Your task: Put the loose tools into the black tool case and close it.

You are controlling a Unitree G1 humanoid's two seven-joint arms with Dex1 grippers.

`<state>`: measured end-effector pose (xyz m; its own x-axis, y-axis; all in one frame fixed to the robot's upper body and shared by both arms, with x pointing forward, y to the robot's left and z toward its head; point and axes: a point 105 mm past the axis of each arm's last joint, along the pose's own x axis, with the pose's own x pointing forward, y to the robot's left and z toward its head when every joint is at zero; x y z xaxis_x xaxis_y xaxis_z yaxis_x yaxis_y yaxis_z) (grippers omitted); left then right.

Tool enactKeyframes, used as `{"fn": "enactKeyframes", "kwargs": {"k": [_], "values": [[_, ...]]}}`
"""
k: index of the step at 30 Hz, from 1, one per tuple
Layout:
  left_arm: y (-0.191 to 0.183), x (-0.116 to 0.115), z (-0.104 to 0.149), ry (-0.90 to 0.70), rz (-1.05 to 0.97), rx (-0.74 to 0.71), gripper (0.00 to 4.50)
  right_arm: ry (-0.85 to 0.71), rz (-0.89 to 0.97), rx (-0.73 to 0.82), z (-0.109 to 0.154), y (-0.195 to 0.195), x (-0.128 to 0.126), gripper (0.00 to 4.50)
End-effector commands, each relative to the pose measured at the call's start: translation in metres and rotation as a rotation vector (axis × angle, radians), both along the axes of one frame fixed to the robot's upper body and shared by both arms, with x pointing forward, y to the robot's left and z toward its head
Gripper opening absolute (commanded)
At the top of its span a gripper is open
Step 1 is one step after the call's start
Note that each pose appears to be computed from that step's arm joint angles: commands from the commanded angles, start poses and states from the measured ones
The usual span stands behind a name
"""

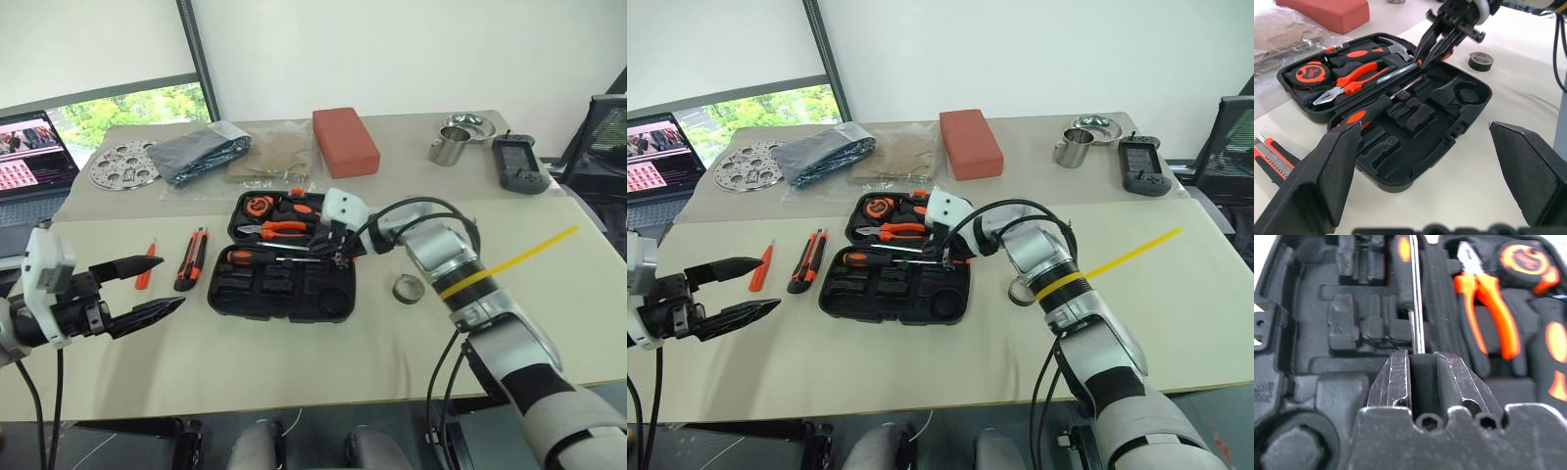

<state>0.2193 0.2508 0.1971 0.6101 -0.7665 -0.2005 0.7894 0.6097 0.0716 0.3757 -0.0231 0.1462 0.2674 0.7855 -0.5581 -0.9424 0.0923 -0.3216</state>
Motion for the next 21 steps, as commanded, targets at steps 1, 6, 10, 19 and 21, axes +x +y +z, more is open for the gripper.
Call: {"fn": "enactKeyframes", "kwargs": {"k": [1,6,10,19,21], "values": [[-0.001,-0.01,0.009,-0.023,-0.039,0.014,4.5,-0.02,0.039,-0.006,0.002,0.009,-0.003,0.44],[0.002,-0.016,0.01,-0.001,-0.08,0.038,4.5,-0.023,0.043,-0.023,-0.009,0.012,-0.002,0.44],[0.002,-0.018,0.015,-0.008,-0.117,0.035,4.5,-0.015,0.053,-0.038,-0.016,0.015,-0.003,0.44],[0.004,-0.018,0.017,-0.005,-0.134,0.048,4.5,-0.021,0.06,-0.037,-0.027,0.02,-0.002,0.44],[0.004,-0.017,0.017,-0.005,-0.136,0.049,4.5,-0.028,0.06,-0.035,-0.027,0.021,-0.001,0.44]]}}
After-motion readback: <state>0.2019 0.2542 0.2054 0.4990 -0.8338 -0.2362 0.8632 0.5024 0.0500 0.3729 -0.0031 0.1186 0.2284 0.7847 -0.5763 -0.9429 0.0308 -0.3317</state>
